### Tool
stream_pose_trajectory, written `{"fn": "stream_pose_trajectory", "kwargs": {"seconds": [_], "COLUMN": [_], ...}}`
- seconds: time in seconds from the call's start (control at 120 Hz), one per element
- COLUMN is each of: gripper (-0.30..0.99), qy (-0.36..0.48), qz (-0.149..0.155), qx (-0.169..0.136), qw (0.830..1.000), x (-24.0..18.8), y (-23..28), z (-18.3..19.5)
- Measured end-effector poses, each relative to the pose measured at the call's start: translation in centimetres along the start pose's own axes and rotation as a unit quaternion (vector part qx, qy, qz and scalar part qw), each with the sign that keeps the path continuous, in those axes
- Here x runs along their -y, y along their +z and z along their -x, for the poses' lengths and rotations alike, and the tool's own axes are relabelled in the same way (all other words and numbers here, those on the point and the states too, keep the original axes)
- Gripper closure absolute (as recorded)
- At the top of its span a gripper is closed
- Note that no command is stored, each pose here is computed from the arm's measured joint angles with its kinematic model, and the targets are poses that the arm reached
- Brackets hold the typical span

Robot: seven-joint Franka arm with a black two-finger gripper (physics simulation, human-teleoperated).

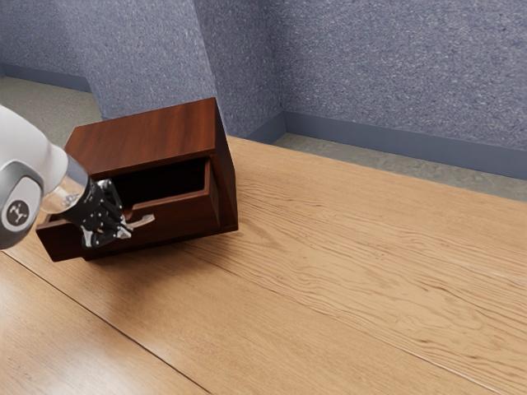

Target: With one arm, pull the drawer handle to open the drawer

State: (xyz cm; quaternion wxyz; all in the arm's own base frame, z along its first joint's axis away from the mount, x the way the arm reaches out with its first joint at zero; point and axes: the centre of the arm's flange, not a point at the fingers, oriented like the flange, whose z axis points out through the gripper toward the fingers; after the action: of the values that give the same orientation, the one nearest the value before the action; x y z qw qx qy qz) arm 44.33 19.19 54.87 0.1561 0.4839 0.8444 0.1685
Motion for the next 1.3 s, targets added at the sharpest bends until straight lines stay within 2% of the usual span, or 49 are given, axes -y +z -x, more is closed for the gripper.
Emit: {"fn": "stream_pose_trajectory", "kwargs": {"seconds": [1.3], "gripper": [0.78], "qy": [0.02], "qz": [0.03], "qx": [0.004], "qw": [0.999], "x": [6.5], "y": [-3.5], "z": [1.3]}}
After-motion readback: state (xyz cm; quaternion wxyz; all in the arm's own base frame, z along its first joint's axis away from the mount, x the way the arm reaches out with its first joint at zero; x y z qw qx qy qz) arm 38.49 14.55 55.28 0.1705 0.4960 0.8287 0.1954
